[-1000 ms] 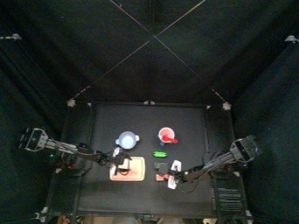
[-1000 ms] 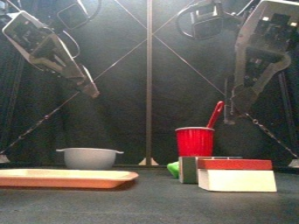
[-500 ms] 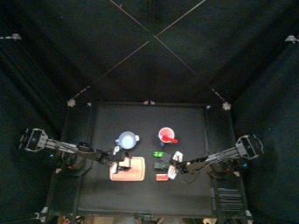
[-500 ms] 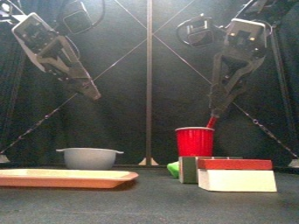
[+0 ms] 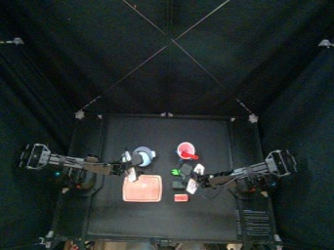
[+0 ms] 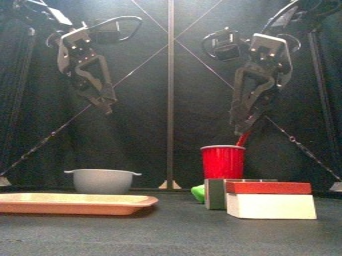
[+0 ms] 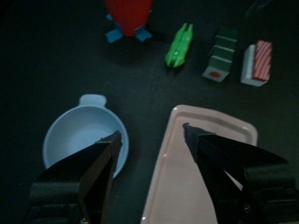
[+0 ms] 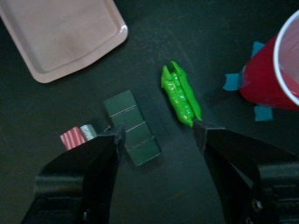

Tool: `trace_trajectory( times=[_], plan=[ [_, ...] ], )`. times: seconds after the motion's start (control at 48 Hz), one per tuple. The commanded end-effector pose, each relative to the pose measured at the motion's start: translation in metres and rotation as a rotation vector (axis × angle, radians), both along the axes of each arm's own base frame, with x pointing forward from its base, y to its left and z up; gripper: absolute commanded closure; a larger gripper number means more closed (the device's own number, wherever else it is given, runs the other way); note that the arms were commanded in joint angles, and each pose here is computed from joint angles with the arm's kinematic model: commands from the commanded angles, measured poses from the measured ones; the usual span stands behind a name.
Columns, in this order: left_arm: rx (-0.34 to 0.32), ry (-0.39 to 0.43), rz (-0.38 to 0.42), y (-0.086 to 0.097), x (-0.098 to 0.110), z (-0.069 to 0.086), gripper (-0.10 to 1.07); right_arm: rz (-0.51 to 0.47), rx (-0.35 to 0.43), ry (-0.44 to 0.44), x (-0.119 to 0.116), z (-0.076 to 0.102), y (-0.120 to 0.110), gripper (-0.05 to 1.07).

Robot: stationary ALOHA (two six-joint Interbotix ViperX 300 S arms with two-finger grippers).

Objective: Grab peas

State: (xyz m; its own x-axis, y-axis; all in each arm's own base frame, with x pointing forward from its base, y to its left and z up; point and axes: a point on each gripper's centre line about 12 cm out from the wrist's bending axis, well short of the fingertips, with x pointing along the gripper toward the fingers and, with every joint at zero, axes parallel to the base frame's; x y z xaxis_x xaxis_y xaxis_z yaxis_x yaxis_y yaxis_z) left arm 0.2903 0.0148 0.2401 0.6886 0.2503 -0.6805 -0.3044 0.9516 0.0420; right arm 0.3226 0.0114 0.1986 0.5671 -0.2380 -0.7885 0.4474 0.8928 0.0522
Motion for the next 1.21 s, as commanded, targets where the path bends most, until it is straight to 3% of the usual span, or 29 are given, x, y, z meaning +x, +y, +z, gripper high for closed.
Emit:
trace_trajectory(
  times=[0.0, 0.125, 0.312, 0.542, 0.771, 0.938, 1.188],
  plan=[
    [0.018, -0.036, -0.014, -0.001, 0.003, 0.017, 0.04, -0.004, -0.022, -0.031, -0.001, 0.009, -0.009, 0.09],
    [0.008, -0.098, -0.039, -0.001, -0.001, 0.025, 0.04, -0.003, -0.041, -0.008, 0.003, 0.001, -0.012, 0.09],
    [-0.023, -0.252, -0.075, 0.007, -0.011, 0.033, 0.04, -0.009, -0.065, 0.039, 0.009, -0.016, -0.020, 0.09],
    [-0.064, -0.381, -0.138, 0.010, -0.025, 0.018, 0.04, -0.013, -0.069, 0.051, 0.015, -0.027, -0.028, 0.09],
    [-0.074, -0.408, -0.196, 0.006, -0.036, -0.001, 0.04, -0.034, -0.068, 0.098, 0.019, -0.045, -0.036, 0.09],
    [-0.075, -0.456, -0.237, 0.001, -0.043, 0.000, 0.04, -0.012, -0.063, 0.101, 0.027, -0.054, -0.035, 0.09],
    [-0.086, -0.460, -0.245, -0.001, -0.049, -0.007, 0.04, -0.007, -0.068, 0.144, 0.028, -0.072, -0.039, 0.09]
  ],
)
